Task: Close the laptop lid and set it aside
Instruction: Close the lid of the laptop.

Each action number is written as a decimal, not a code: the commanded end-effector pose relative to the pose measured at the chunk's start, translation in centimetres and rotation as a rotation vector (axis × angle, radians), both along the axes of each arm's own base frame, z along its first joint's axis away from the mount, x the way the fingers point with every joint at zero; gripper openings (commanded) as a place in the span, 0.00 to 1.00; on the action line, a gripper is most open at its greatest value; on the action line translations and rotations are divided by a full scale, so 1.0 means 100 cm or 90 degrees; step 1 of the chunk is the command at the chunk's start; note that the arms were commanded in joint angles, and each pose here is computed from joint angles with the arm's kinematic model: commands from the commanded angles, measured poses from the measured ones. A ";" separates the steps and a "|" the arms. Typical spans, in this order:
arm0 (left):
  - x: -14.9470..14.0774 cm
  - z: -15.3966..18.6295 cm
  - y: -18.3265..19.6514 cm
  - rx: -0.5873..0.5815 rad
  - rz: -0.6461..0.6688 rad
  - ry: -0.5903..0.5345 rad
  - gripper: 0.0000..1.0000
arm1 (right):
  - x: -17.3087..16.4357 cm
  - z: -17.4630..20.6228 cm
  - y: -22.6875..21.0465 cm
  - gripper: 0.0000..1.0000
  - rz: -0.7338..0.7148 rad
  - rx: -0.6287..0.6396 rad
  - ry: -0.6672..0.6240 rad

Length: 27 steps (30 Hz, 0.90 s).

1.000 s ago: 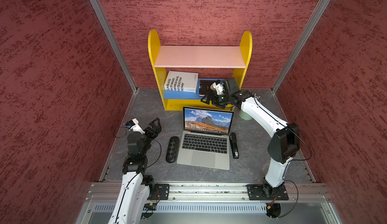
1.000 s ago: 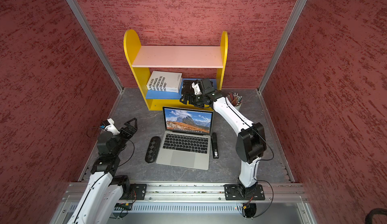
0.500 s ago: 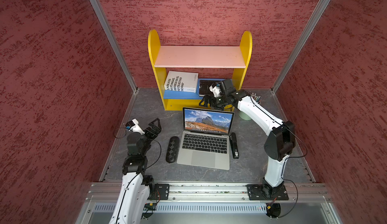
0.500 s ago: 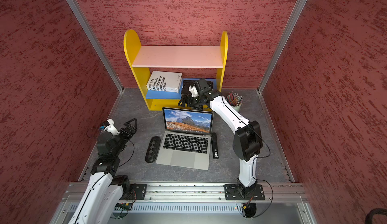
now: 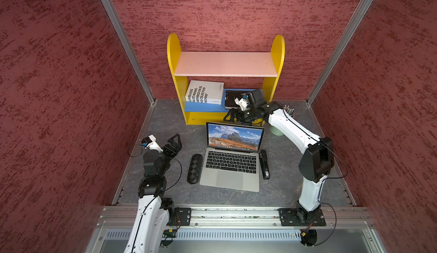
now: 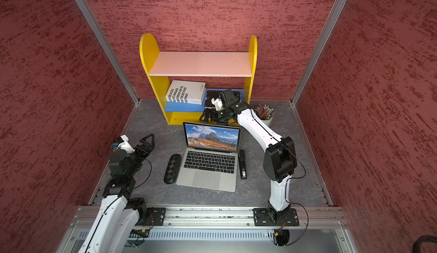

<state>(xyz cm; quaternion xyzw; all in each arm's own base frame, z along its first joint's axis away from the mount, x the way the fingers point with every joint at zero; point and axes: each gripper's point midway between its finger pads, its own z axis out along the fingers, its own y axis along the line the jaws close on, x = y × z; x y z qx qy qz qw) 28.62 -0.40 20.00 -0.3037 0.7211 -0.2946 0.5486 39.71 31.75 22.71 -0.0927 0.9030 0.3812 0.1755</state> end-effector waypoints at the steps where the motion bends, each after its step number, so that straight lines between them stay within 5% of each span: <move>1: -0.002 -0.003 0.001 -0.005 -0.001 0.000 1.00 | -0.019 0.014 0.003 0.98 0.029 0.014 -0.006; 27: -0.002 -0.008 0.005 -0.021 0.009 0.006 1.00 | -0.053 0.008 0.013 0.98 0.060 0.013 0.002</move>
